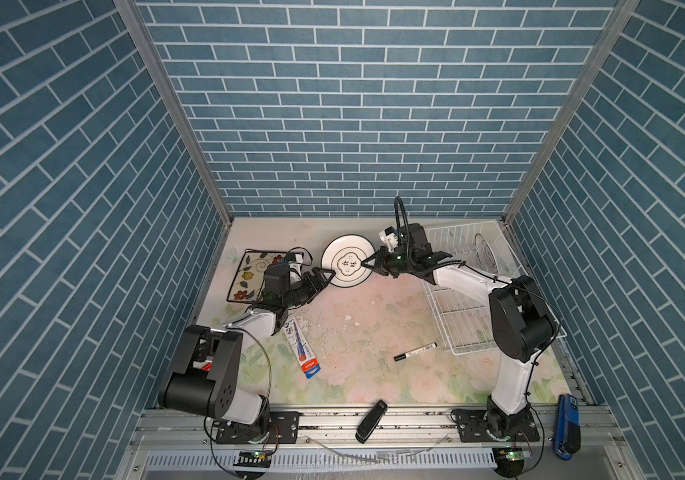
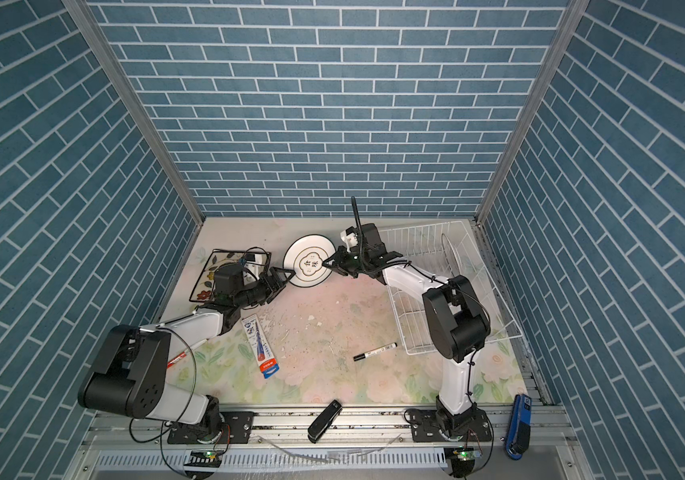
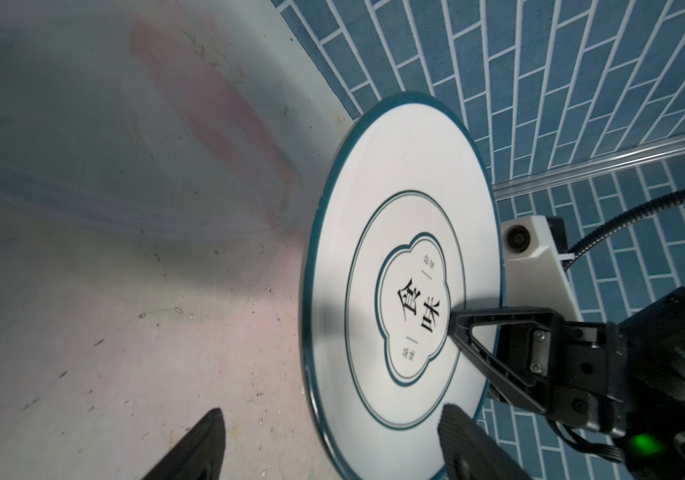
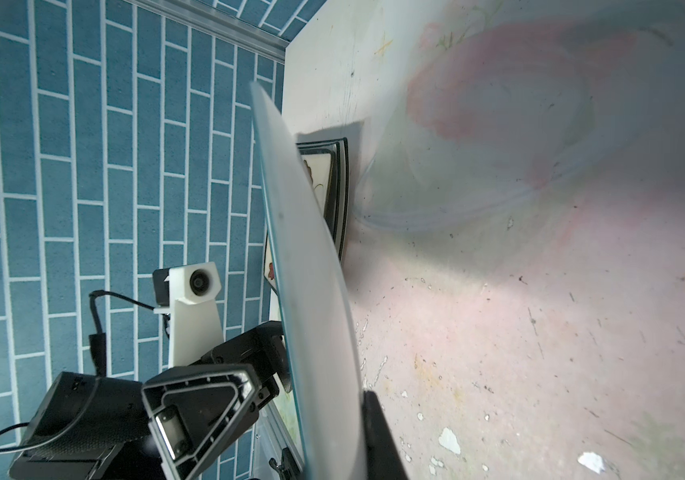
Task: Unload the plates from the dish rack
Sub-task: 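Close the left gripper on the plate rim and open the right gripper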
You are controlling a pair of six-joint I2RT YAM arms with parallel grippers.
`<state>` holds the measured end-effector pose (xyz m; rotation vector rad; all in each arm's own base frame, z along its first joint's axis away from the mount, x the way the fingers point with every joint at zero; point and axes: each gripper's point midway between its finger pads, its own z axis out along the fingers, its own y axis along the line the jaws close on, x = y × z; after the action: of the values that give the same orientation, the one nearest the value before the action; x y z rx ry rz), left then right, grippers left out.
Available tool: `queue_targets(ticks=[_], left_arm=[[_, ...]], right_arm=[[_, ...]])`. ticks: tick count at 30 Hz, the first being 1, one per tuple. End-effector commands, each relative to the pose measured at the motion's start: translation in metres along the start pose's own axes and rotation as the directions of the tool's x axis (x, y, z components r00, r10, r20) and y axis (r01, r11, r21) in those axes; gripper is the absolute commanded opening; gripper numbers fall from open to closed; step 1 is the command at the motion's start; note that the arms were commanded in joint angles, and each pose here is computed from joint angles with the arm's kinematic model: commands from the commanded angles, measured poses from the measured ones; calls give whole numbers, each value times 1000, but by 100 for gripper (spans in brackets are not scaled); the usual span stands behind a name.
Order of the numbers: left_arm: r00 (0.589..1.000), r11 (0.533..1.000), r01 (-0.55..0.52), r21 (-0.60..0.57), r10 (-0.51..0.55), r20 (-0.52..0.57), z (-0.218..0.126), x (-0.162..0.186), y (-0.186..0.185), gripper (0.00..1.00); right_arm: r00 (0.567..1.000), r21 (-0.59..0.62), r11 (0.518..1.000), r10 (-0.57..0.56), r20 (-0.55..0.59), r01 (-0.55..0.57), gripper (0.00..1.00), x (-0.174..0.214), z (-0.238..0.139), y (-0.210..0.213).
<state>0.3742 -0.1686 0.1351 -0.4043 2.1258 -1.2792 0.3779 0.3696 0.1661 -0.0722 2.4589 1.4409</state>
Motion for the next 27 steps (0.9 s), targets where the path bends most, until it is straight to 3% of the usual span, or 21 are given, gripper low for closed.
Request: queue_targets(ticks=[1,8,18,23,26,27], left_arm=[[999,994,24,104,-26,21,3,-10,-13,73],[993,976,104,193,-112,29,8,-16,-17,47],[986,955,155,254,-164,15,13,-16,-15,28],[983,945,170,280,-183,22,13,-18,-17,13],[981,942,176,285,-190,22,14,-18,-16,0],[981,942,177,286,-191,21,14,-18,-16,0]], right_arm=[[1000,-83,996,-21,11,22,0,2,-14,30],[1000,-95,995,-26,2,26,0,6,-16,31],[1000,-134,991,-27,-17,24,0,11,-17,35],[999,-148,989,-34,-23,30,0,12,-18,38],[999,-147,989,-36,-18,33,18,12,-19,39],[999,-146,989,-36,-16,34,23,12,-19,39]])
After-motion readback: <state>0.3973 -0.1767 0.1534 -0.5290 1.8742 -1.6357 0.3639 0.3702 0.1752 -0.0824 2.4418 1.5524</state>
